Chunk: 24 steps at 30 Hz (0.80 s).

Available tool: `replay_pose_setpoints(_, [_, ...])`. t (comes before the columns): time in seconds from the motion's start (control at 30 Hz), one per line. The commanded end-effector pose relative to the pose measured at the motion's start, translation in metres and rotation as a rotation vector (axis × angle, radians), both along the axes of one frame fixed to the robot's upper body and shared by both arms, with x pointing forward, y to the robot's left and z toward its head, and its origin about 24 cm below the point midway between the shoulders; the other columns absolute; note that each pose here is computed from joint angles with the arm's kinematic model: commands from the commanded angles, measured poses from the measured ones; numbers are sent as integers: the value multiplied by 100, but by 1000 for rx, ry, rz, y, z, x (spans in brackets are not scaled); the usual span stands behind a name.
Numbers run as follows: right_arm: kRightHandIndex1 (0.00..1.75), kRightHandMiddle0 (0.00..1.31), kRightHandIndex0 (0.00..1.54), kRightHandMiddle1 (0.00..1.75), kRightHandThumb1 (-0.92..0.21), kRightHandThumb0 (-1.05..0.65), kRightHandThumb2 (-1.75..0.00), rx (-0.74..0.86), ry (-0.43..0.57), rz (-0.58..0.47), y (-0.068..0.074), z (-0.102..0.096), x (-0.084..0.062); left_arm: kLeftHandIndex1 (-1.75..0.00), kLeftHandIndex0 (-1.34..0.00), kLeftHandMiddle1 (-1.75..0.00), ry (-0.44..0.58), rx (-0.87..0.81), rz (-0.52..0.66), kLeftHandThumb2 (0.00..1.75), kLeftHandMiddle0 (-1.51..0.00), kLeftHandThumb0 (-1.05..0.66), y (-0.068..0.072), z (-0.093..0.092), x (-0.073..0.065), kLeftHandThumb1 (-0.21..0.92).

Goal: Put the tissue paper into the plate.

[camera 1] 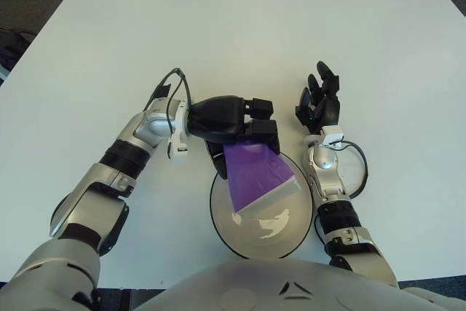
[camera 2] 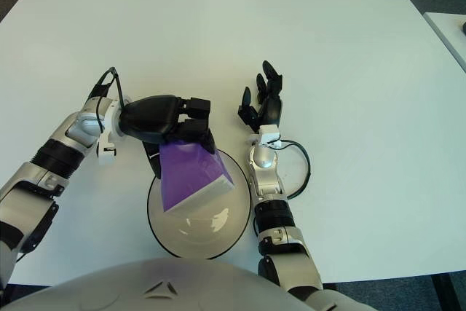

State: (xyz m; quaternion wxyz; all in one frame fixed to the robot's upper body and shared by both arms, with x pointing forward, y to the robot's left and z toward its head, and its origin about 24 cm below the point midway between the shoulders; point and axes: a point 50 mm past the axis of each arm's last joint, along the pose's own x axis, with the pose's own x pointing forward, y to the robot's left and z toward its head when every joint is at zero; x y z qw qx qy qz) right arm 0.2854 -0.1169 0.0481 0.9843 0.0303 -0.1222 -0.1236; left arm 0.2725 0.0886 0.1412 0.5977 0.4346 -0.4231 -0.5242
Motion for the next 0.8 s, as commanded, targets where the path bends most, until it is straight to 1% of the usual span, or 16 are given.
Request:
replay_pose_setpoints(0.0, [0, 0, 31, 57, -92, -70, -74, 0, 383, -25, -2, -76, -35, -104, 0, -78, 3, 55, -30, 65, -28, -76, 2, -6, -3, 92])
replay_pose_setpoints(0.07, [0, 0, 31, 57, -92, -70, -74, 0, 384, -27, -1, -76, -35, -95, 0, -67, -2, 67, -37, 68, -27, -77, 2, -6, -3, 92])
replay_pose_setpoints(0.23, [0, 0, 31, 59, -92, -72, -73, -4, 384, -34, 1, -75, -35, -84, 0, -55, -14, 98, -49, 72, -25, -78, 3, -6, -3, 92])
replay_pose_setpoints(0.37, [0, 0, 31, 62, -92, -74, -73, -10, 386, -36, 1, -75, -35, -79, 0, -49, -16, 109, -49, 75, -26, -77, 4, -6, -3, 92])
replay_pose_setpoints(0.5, [0, 0, 32, 64, -92, -75, -74, -16, 389, -38, 1, -74, -35, -80, 0, -46, -12, 99, -33, 79, -27, -76, 5, -6, -2, 92])
replay_pose_setpoints(0.77, [0, 0, 31, 64, -92, -74, -74, -18, 394, -36, 1, -74, -35, -85, 0, -42, -13, 67, -8, 81, -28, -74, 6, -6, -2, 92])
